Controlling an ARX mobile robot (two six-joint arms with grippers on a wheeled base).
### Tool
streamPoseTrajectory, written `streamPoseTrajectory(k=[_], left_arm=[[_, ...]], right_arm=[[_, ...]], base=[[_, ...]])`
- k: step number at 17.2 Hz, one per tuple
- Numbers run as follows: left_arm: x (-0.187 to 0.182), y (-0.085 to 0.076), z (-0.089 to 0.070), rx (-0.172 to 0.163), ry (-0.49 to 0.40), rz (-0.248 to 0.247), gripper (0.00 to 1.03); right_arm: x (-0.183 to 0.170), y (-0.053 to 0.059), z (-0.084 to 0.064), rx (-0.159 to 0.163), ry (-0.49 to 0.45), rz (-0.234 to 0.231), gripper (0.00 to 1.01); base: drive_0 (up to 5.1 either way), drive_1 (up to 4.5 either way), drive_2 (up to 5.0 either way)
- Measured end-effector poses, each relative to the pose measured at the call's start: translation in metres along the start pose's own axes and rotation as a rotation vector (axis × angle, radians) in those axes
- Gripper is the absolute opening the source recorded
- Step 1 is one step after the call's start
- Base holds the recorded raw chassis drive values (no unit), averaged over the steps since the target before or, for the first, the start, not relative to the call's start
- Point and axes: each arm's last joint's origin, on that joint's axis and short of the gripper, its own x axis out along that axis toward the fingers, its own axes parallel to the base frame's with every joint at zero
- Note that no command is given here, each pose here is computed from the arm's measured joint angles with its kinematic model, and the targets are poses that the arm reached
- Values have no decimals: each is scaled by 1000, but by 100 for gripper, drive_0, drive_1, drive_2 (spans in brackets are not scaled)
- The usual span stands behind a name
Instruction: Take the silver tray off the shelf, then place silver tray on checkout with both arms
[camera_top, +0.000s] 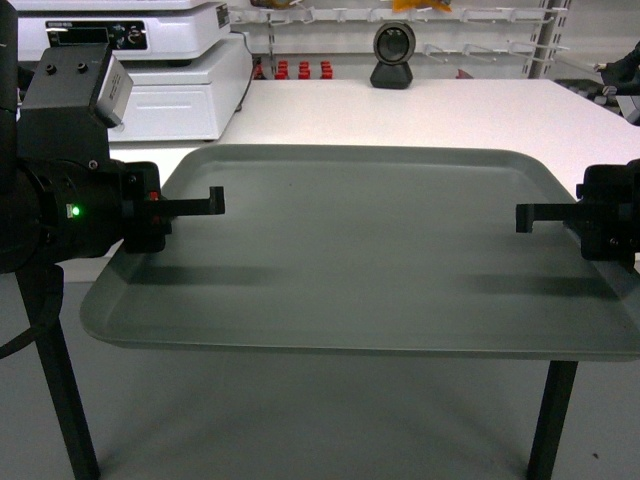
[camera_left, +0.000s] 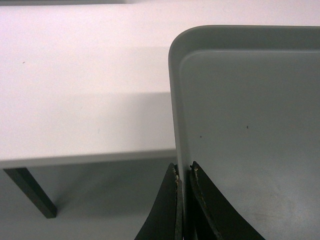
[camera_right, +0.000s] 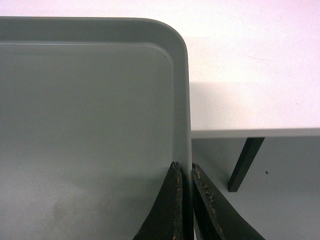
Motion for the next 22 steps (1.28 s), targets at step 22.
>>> streamPoseTrajectory(k=[22], left_arm=[[0, 0, 0, 1, 2, 0, 3]], right_arm=[[0, 0, 0, -1, 4, -1, 3]], base=[[-2, 282, -286]])
